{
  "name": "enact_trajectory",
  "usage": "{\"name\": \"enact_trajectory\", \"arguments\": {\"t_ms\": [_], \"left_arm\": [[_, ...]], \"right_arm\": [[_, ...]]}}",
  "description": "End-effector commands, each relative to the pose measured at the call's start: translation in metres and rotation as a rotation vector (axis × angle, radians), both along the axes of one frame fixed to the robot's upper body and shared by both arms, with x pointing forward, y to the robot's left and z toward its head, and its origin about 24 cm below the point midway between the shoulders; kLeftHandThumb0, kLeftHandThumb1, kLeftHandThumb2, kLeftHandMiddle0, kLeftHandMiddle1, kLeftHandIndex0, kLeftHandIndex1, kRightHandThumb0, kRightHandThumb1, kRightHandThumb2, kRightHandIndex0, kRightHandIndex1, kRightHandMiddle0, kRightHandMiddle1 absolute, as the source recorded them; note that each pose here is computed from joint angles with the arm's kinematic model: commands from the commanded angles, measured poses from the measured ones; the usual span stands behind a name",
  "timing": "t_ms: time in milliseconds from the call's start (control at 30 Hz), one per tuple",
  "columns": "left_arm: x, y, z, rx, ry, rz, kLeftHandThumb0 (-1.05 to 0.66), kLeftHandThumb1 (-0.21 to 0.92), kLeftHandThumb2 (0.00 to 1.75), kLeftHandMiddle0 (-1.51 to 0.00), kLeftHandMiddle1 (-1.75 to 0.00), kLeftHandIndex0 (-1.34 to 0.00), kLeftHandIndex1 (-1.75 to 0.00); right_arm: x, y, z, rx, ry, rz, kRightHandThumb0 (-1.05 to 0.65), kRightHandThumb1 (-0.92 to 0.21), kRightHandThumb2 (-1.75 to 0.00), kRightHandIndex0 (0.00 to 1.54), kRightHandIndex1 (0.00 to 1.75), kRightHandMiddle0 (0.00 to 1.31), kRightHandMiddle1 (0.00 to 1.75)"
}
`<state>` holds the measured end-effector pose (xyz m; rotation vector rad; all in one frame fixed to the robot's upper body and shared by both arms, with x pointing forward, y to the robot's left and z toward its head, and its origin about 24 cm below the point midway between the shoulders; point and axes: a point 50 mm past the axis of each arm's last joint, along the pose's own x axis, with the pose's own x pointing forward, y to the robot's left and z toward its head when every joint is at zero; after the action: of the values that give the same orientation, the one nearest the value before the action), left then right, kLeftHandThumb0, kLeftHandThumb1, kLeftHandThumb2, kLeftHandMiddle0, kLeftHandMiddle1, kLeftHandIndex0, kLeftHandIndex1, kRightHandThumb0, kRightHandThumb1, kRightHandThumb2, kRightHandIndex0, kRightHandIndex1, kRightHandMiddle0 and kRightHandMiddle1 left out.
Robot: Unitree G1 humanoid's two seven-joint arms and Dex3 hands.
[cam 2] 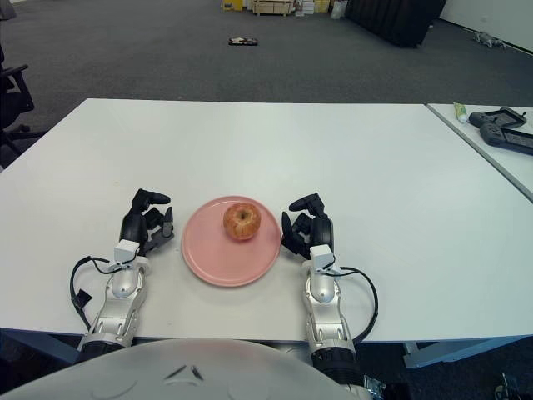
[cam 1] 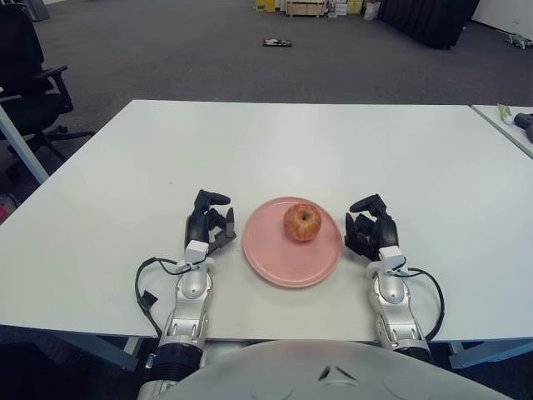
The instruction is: Put the apple into the plate.
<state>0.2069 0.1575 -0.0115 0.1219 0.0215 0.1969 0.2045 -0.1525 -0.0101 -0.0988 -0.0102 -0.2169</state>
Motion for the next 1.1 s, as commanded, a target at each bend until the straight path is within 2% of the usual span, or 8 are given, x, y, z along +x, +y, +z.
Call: {"name": "enact_trajectory", "arguments": {"t_ms": [0, 300, 1067], "left_arm": [[-0.0028, 0.0026, -0.0051, 0.003, 0.034, -0.003, -0.4, 0.61, 0.95, -0.8, -1.75, -0.39, -1.75], [-0.003, 0.0025, -0.0049, 0.008, 0.038, -0.008, -0.4, 0.61, 0.95, -0.8, -1.75, -0.39, -1.75], [-0.0024, 0.0018, -0.0039, 0.0, 0.039, -0.013, -0.4, 0.61, 0.95, -0.8, -1.75, -0.39, -1.75]], "right_arm": [[-0.0029, -0.002, -0.0026, 0.014, 0.012, -0.037, -0.39, -0.63, -0.93, 0.95, 1.75, 0.38, 1.75], [-0.0043, -0.0008, -0.0017, 0.012, 0.007, -0.081, -0.4, -0.63, -0.93, 0.96, 1.75, 0.38, 1.75], [-0.0074, -0.0011, -0.0011, 0.005, 0.025, -0.116, -0.4, -0.61, -0.95, 0.96, 1.75, 0.39, 1.75]]}}
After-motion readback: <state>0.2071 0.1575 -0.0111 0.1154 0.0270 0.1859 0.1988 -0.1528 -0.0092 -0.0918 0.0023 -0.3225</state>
